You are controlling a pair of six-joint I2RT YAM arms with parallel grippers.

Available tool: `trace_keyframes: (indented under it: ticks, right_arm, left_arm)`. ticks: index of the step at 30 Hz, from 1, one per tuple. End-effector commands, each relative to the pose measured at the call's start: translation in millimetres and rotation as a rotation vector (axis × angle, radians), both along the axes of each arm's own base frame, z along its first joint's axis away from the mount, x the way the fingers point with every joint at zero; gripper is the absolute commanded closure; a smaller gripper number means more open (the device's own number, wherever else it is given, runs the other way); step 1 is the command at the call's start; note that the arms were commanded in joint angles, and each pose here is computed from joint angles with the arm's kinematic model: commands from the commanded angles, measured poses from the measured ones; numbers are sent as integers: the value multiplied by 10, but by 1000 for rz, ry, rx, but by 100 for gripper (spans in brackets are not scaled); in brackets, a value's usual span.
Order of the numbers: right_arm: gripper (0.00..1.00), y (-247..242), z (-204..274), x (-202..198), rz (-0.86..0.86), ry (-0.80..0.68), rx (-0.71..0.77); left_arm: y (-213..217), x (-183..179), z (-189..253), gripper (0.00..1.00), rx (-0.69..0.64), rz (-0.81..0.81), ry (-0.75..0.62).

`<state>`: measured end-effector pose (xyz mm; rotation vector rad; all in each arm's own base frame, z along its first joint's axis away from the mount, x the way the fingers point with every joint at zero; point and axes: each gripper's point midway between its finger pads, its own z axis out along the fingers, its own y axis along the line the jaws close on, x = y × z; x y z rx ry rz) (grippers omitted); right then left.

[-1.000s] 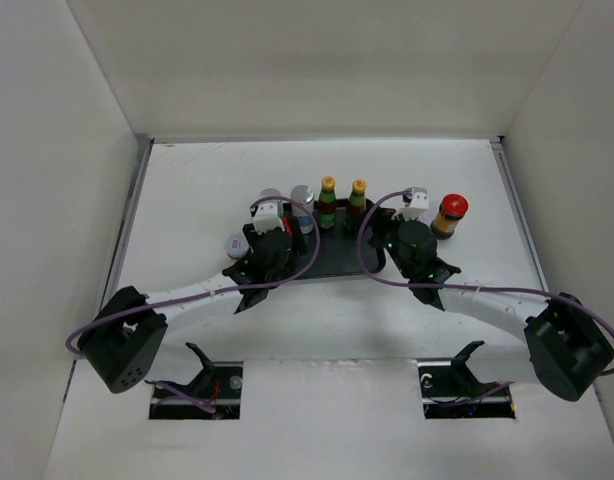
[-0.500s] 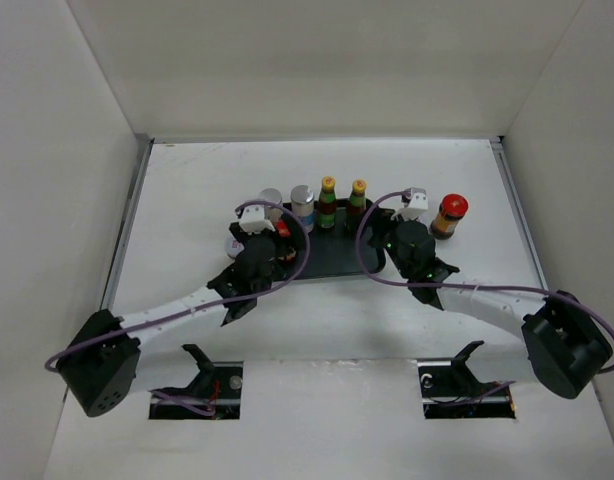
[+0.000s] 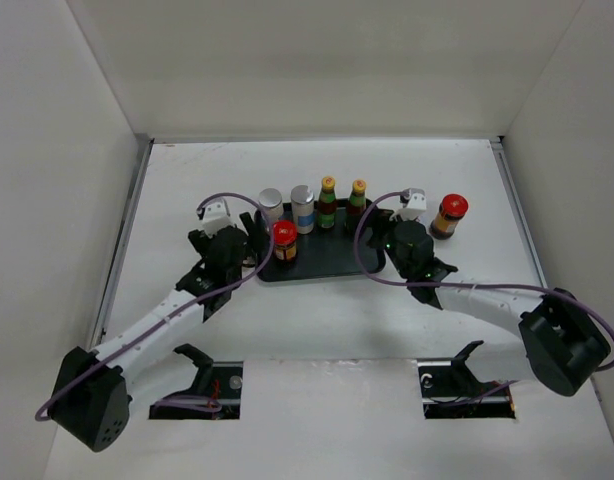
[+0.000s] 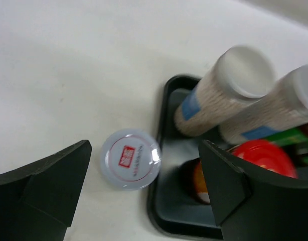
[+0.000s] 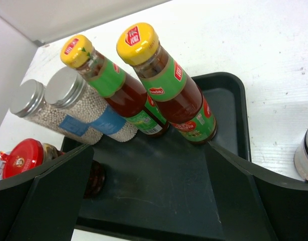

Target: Organize the condiment bottles

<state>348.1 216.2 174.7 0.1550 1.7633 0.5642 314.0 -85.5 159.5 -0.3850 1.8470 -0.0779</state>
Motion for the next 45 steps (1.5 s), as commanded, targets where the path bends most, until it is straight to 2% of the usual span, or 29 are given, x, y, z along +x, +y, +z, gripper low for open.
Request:
trace_keyframes:
  ticks: [1,6,13,16,18,19,22,24,30,33,37,38,40,43,45]
  right_arm:
    - [0,34,129,80,-8,-38,31]
    - [0,47,129,84,-5,-38,30]
    - [0,56,122,82,-1,-35,28]
    - [0,52,133,95,-4,-40,21]
    - [0,64,132,93,0,-38,29]
    - [0,62,121,91,0,-34,26]
    - [0,52,170,82,1,-46,25]
    - [0,49,171,74,0,-46,35]
    - [0,51,179,79,-3,-48,34]
    - [0,37,189,75,-7,-52,34]
    - [0,-49,238,47,-37,-69,50]
    - [1,-93,260,44,-51,-75,57]
    - [11,-179,337,15,-81,-96,75]
    - [43,-424,414,4,-166,-132,96]
    - [57,-552,441,-14,-211,-137,122]
  left_arm:
    - [-63,-45,-138,9,28,-46,117]
    - [-115,30,-290,11,54,-59,160]
    - [-76,110,-443,25,71,-16,179]
    - [-29,150,-421,38,98,20,151]
    - [6,156,-382,50,115,39,139]
    - [12,145,-316,57,117,44,116]
    - [72,112,-76,63,129,72,51]
    - [101,85,156,64,128,78,0]
    - [9,-81,1206,64,43,40,-229]
    - [-343,-139,1556,64,-17,-80,-299]
    - [-991,-122,1755,63,-66,-269,-323]
    - [-1163,-120,1763,63,-81,-315,-322]
    - [-1482,-113,1732,63,-96,-395,-318]
    - [-1815,-79,1614,63,-103,-465,-293]
    - [-2024,-67,1491,63,-98,-506,-273]
